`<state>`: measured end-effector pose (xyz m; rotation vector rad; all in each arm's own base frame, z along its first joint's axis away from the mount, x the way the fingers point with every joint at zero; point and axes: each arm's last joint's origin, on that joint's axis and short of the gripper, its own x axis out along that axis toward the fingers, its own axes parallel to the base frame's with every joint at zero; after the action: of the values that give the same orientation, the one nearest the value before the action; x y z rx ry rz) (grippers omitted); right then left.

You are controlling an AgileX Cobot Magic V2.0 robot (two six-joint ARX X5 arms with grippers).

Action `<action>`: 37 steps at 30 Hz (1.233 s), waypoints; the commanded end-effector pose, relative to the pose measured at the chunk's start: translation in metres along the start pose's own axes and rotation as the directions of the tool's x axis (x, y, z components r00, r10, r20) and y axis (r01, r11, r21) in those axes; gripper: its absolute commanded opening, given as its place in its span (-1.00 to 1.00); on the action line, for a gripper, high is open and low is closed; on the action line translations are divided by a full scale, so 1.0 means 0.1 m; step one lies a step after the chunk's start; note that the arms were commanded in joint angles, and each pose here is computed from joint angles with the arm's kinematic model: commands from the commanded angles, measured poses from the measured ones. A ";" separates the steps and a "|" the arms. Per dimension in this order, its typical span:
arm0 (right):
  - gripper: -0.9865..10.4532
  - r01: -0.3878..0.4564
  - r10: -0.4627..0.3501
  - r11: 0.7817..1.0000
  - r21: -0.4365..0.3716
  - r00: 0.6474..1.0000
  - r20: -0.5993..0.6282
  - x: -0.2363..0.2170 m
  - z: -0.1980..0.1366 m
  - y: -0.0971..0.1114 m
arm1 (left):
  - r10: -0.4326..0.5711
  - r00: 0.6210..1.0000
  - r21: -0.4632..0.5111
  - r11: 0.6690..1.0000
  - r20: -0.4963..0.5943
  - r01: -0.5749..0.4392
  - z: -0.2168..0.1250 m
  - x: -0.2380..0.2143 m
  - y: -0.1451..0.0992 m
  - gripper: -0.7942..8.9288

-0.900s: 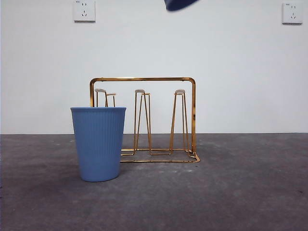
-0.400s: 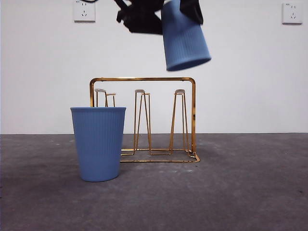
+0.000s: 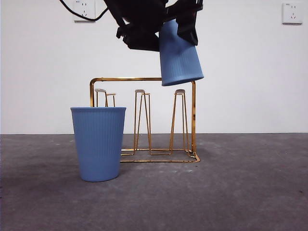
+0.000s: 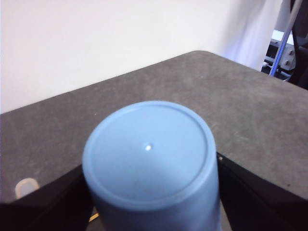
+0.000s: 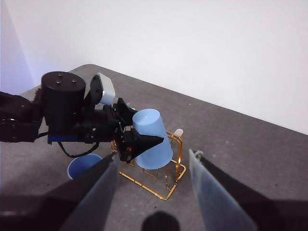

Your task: Pick up cup 1,put cup 1 in the cup rack,pick up cup 2,put cup 2 in the cup rack

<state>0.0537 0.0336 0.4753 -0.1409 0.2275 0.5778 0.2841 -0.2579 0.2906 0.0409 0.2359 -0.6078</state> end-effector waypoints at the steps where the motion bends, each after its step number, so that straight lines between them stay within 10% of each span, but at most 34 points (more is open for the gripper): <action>1: -0.39 0.004 -0.004 1.000 -0.006 1.000 -0.001 0.01 -0.01 0.00 | 0.014 1.000 0.009 1.000 -0.005 -0.014 -0.06 0.07 0.04 -0.85; 37: -0.39 -0.003 0.002 1.000 -0.022 0.998 -0.063 0.15 -0.02 0.00 | 0.037 0.976 -0.011 0.999 -0.213 -0.040 -0.82 0.58 0.06 -0.85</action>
<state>0.0638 0.0399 0.4714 -0.1691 0.2813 0.5808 0.3171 -0.2743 0.2230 0.0866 0.3541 -0.5600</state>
